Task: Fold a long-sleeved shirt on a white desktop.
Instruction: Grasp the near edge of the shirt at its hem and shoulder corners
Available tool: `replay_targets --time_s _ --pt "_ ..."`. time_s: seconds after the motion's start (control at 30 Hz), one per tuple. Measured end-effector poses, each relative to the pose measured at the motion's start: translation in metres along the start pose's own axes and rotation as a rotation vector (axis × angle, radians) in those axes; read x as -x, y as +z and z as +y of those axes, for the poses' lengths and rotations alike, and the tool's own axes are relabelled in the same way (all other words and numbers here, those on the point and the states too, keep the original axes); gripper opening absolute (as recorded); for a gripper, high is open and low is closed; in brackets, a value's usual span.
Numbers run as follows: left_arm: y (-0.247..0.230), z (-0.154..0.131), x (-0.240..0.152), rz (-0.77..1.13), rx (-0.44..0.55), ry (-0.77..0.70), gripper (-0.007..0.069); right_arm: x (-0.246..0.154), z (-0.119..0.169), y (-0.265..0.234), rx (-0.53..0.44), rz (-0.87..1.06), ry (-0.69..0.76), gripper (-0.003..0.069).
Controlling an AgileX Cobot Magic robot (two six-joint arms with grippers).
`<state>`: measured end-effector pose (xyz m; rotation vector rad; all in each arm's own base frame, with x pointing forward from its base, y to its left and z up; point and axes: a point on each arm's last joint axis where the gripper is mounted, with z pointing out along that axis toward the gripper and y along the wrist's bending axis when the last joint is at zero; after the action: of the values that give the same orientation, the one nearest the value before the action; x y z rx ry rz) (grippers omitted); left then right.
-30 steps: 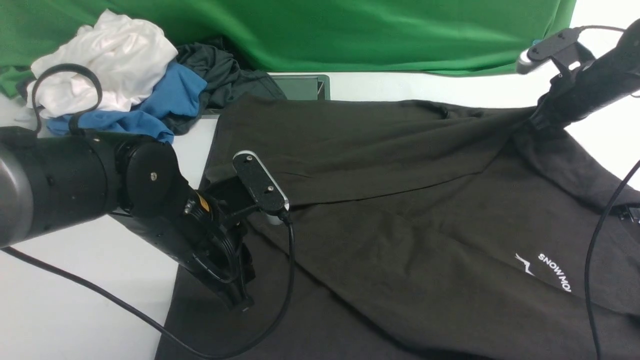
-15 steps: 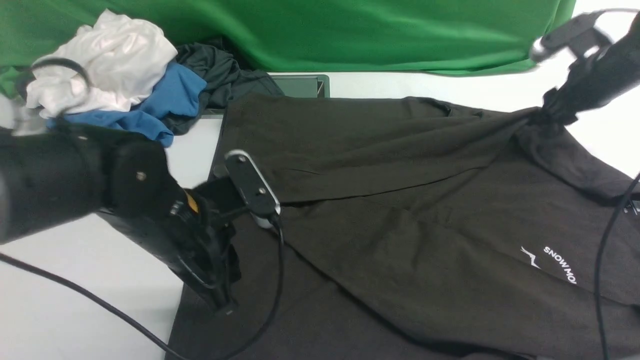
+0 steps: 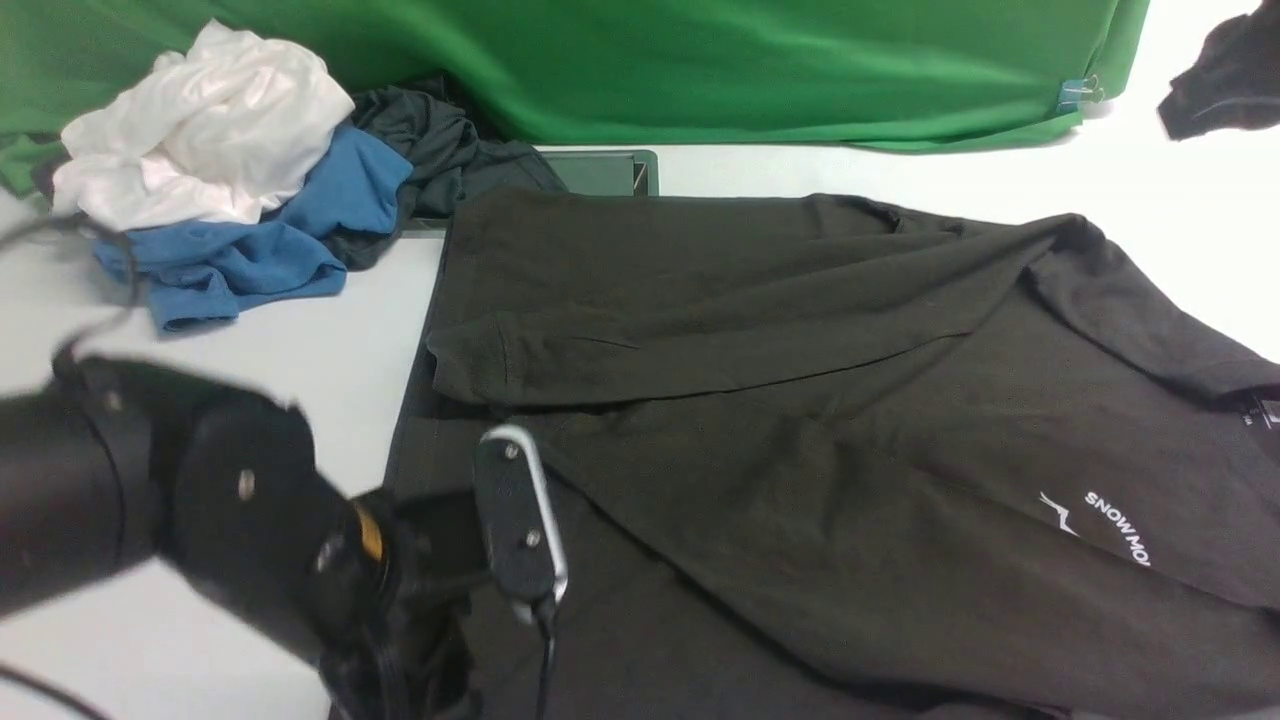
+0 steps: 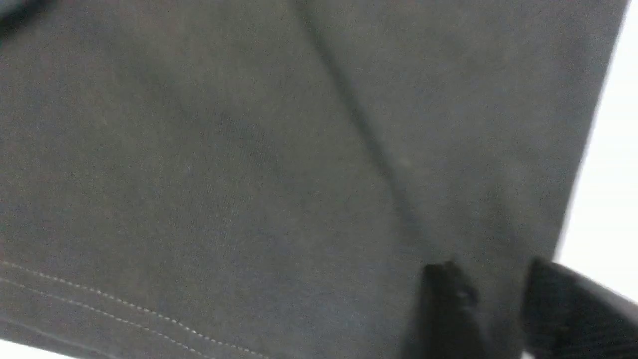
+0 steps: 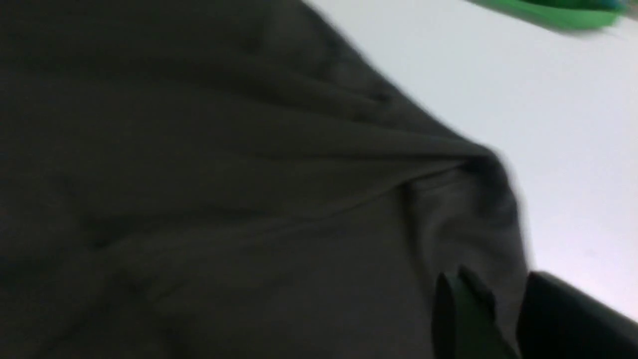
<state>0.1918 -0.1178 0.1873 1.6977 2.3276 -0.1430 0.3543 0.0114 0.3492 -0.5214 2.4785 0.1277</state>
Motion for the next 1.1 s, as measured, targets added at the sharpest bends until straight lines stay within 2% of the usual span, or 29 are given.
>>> replay_targets --time_s 0.07,0.1,0.13,0.2,0.3,0.47,0.67,0.8,0.83,0.87,0.93,1.03,1.1 --pt "0.01 -0.002 -0.007 -0.024 0.052 0.018 0.0405 -0.004 0.025 -0.009 0.03 -0.018 -0.036 0.0191" --pt "0.011 -0.003 -0.008 -0.019 0.048 0.02 0.0414 -0.005 0.025 -0.008 0.032 -0.015 -0.034 0.0191" --pt "0.017 -0.006 -0.013 -0.027 0.067 0.037 0.0477 -0.009 0.041 -0.013 0.053 -0.026 -0.049 0.0191" --pt "0.023 -0.012 -0.017 -0.027 0.065 0.094 0.0542 -0.015 0.062 -0.016 0.09 -0.019 -0.07 0.0194" --pt "0.026 -0.022 -0.016 -0.026 0.035 0.174 0.0568 -0.024 0.085 -0.019 0.132 -0.009 -0.11 0.02" --pt "0.03 -0.025 -0.016 -0.043 0.052 0.2 0.0545 -0.034 0.106 -0.017 0.174 0.016 -0.156 0.0202" --pt "0.038 -0.021 -0.017 -0.029 0.036 0.141 0.0452 -0.038 0.12 -0.014 0.204 0.033 -0.193 0.021" --pt "0.036 -0.022 -0.016 -0.007 -0.008 0.063 0.0271 -0.039 0.121 -0.019 0.204 0.034 -0.183 0.0216" --pt "0.034 -0.021 -0.015 0.004 -0.012 0.062 0.0172 -0.041 0.121 -0.021 0.205 0.046 -0.173 0.0216" --pt "0.033 -0.021 -0.015 0.004 -0.013 0.06 0.0172 -0.041 0.121 -0.022 0.205 0.045 -0.173 0.0216" --pt "0.028 -0.022 -0.017 0.043 -0.035 0.071 0.0055 -0.045 0.123 -0.028 0.209 0.077 -0.157 0.0216" --pt "0.017 -0.024 -0.017 0.062 -0.054 0.064 0.0029 -0.056 0.125 -0.031 0.217 0.136 -0.126 0.0216" --pt "-0.001 -0.026 -0.015 0.045 -0.049 0.065 0.0028 -0.079 0.129 -0.03 0.227 0.23 -0.124 0.022"
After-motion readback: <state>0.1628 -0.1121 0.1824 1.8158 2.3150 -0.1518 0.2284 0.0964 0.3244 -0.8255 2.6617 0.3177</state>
